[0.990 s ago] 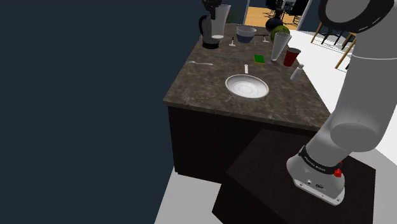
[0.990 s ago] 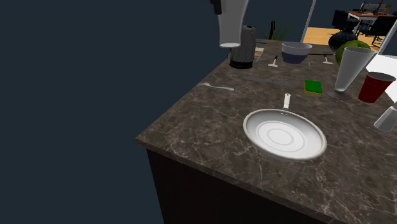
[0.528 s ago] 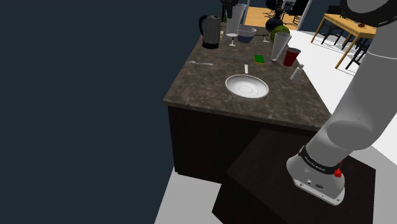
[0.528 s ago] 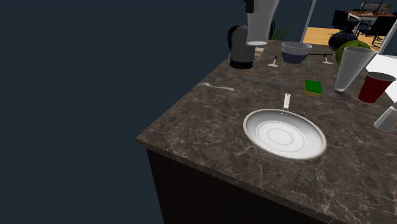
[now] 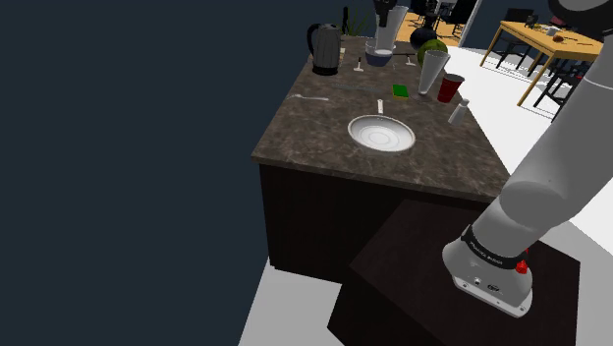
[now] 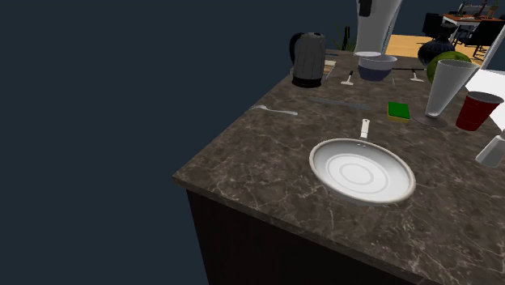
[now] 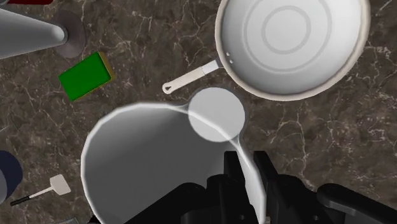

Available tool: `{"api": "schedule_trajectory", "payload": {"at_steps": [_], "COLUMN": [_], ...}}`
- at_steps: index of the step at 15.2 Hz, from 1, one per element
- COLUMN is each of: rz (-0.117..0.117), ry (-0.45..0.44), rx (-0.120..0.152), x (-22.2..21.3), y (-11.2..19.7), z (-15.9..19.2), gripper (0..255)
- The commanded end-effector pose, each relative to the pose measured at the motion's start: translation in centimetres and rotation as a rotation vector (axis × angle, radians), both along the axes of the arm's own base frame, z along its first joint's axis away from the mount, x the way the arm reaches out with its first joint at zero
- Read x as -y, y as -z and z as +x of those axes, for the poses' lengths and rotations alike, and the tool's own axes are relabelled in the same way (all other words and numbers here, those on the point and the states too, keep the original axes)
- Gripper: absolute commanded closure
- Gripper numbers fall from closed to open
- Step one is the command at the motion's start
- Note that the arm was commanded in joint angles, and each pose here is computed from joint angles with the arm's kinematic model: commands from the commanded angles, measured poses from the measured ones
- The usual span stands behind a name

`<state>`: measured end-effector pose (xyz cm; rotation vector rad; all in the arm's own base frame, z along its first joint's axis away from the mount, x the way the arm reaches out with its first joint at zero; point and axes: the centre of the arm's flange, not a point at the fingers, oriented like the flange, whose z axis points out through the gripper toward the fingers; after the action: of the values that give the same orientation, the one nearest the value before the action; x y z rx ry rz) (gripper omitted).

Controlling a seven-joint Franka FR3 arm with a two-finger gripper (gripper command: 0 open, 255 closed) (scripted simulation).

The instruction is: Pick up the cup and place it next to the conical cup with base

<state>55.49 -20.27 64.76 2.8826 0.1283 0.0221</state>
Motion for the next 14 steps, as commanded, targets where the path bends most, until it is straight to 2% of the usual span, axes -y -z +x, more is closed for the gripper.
{"api": "schedule_trajectory", "payload": {"at_steps": [1,14], "rz": [0.0,0.0], "ry": [-0.002,-0.002], "rx": [0.0,0.0], "x": [2.3,17.8], "y": [-0.1,-0.1], "z": [-1.3,-8.8], "gripper": [255,255]}}
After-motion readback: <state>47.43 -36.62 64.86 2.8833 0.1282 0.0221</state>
